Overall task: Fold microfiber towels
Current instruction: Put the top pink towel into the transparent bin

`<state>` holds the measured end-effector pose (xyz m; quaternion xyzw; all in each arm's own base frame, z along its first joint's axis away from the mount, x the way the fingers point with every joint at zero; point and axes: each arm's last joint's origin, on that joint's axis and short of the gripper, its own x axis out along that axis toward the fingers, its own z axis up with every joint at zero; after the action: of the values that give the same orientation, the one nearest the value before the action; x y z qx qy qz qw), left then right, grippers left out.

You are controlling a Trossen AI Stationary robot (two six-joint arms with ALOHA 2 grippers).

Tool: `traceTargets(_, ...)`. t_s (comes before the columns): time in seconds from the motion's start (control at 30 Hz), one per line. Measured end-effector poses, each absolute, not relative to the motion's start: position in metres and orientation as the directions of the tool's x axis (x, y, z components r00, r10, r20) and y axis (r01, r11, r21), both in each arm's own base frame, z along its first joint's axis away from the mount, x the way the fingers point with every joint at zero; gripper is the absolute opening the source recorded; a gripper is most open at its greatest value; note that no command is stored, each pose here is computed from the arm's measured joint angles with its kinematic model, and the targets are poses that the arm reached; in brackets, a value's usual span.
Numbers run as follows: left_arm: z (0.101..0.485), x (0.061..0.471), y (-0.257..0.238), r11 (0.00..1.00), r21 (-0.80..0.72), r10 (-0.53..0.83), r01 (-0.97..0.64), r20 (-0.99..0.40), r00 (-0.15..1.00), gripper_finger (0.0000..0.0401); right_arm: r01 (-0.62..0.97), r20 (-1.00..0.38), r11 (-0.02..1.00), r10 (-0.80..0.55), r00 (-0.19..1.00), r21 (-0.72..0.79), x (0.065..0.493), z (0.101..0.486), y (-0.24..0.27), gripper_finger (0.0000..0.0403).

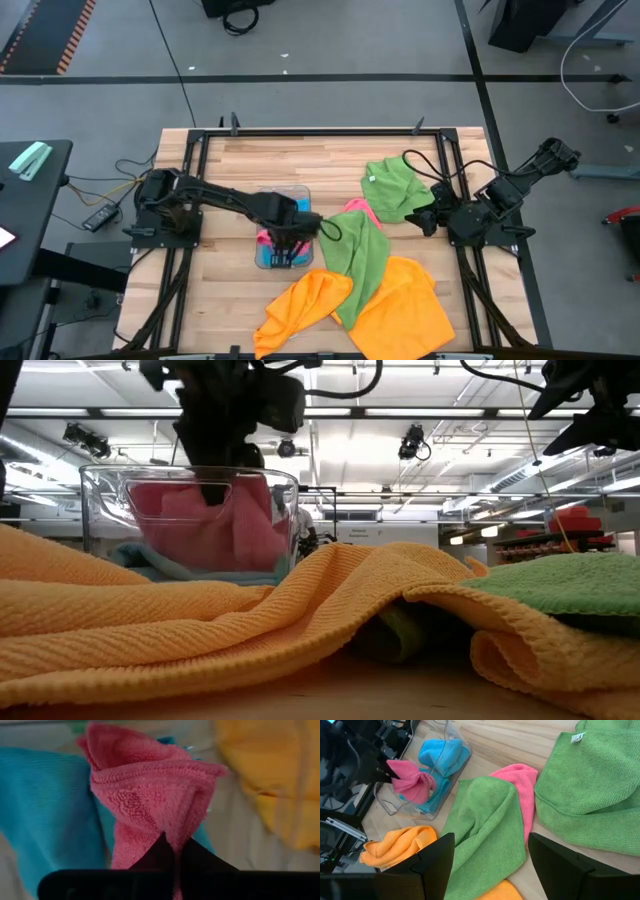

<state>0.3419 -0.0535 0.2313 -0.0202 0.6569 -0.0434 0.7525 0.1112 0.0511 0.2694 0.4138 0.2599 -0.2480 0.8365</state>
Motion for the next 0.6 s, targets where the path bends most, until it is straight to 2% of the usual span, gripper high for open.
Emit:
traceTargets(0.2, 0.237, 0.34, -0.049, 0.981, -0.184, -0.191, 0.065, -0.972, 0.137, 0.0014, 0.627, -0.637, 0.534, -0.198, 0.745, 0.567, 0.111, 0.27, 0.051, 0.0262)
traceTargets(0.33, 0.233, 0.341, -0.052, 0.987, -0.138, -0.147, 0.082, -0.982, 0.121, 0.0012, 0.625, -0.636, 0.536, -0.197, 0.746, 0.567, 0.112, 0.27, 0.051, 0.0262)
traceTargets(0.47, 0.229, 0.337, -0.055, 0.99, -0.098, -0.105, 0.103, -0.992, 0.068, 0.003, 0.624, -0.636, 0.54, -0.196, 0.746, 0.565, 0.112, 0.27, 0.051, 0.0262)
traceTargets(0.6, 0.229, 0.337, -0.062, 0.988, -0.096, -0.106, 0.118, -0.991, 0.079, 0.0028, 0.623, -0.636, 0.545, -0.197, 0.746, 0.561, 0.112, 0.27, 0.051, 0.0262)
